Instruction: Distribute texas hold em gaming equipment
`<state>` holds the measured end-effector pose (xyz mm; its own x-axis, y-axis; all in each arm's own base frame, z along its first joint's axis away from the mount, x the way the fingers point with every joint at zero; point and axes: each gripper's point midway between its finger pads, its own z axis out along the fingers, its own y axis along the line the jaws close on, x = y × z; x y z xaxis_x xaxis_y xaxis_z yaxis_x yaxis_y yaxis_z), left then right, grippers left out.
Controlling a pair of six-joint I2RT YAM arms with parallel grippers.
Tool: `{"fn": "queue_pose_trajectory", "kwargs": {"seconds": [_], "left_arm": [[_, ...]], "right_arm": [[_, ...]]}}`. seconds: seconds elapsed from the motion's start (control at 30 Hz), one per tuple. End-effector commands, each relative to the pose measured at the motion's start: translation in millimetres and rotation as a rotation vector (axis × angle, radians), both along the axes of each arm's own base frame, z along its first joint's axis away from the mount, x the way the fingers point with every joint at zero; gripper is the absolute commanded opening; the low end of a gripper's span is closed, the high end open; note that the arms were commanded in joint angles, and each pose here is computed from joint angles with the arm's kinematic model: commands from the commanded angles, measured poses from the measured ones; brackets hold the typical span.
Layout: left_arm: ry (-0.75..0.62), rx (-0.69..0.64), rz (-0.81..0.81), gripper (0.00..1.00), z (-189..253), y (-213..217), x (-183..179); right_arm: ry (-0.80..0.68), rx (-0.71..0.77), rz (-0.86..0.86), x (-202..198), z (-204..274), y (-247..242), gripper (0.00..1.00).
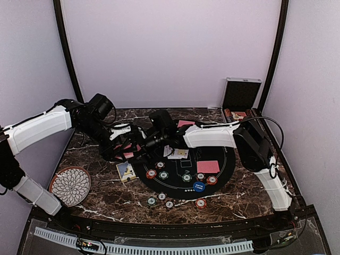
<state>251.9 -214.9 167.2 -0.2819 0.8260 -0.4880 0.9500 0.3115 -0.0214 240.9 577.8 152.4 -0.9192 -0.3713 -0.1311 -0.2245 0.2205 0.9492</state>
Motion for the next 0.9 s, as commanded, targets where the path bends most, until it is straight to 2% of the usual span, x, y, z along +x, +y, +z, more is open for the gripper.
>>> {"fn": "queue_pose_trajectory", "kwargs": {"seconds": [0.0, 0.57, 0.87], "left_arm": [[-0.027, -0.039, -0.008, 0.00, 14.5, -4.1, 2.2], [-0.032, -0.032, -0.002, 0.00, 12.5, -1.0, 0.6], [-0.027, -0.029, 0.000, 0.00, 9.3, -0.4, -0.5]], "right_arm": [[0.002, -0.002, 0.005, 2.3, -2.7, -2.4, 0.86], [0.012, 0.025, -0.033, 13.1, 13.8, -32.5, 0.63], [-0.011, 0.099, -0.039, 13.9, 49.9, -40.0, 0.62]]}}
